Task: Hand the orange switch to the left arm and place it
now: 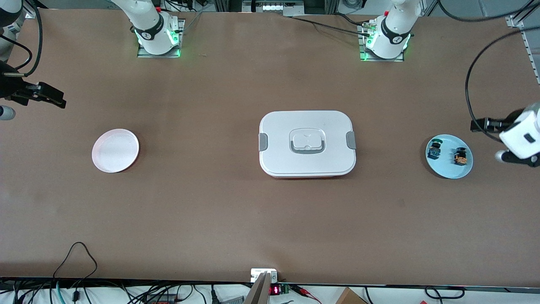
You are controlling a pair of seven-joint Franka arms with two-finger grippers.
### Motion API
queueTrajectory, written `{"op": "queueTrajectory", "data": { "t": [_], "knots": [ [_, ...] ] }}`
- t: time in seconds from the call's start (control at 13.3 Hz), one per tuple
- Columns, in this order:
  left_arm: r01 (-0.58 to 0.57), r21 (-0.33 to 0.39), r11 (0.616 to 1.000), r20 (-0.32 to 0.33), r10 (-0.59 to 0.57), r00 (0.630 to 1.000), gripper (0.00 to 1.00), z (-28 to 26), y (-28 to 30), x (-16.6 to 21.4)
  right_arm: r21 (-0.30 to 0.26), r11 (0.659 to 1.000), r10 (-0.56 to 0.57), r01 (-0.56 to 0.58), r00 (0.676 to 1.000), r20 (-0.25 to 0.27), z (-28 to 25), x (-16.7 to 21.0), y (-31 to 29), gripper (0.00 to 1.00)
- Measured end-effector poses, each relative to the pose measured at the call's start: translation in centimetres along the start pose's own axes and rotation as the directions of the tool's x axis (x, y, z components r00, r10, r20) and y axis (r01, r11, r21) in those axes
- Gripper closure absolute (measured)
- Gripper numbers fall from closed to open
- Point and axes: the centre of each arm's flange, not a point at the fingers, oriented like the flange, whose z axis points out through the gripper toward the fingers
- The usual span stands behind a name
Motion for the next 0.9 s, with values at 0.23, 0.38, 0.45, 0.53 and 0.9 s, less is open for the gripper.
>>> {"op": "queueTrajectory", "data": {
  "t": [0.23, 0.38, 0.45, 0.53, 0.9],
  "knots": [
    [-0.042, 0.026, 0.999, -0.02, 0.042, 0.999, 0.0, -4.2, 4.6, -3.1, 0.029, 0.999, -0.014, 0.014, 1.0, -0.001, -0.3, -0.2, -0.1, 0.0],
    [-0.052, 0.038, 0.998, -0.055, 0.055, 0.997, 0.0, -6.6, 6.8, -4.9, 0.034, 0.999, -0.018, 0.018, 1.0, -0.002, -0.4, -0.2, -0.2, 0.0],
    [-0.051, 0.035, 0.998, -0.065, 0.053, 0.996, 0.0, -7.7, 7.6, -6.0, 0.035, 0.999, -0.019, 0.019, 1.0, -0.003, -0.4, -0.2, -0.3, 0.0],
    [-0.049, -0.002, 0.999, -0.07, 0.049, 0.996, 0.0, -8.4, 8.3, -7.2, 0.035, 0.999, -0.019, 0.019, 1.0, -0.005, -0.5, -0.2, -0.3, 0.0],
    [0.053, -0.217, 0.975, -0.064, -0.068, 0.996, 0.0, -5.8, 4.2, -8.7, 0.035, 0.999, -0.019, 0.02, 1.0, -0.024, -1.4, -0.2, -0.3, 0.0]
  ]
}}
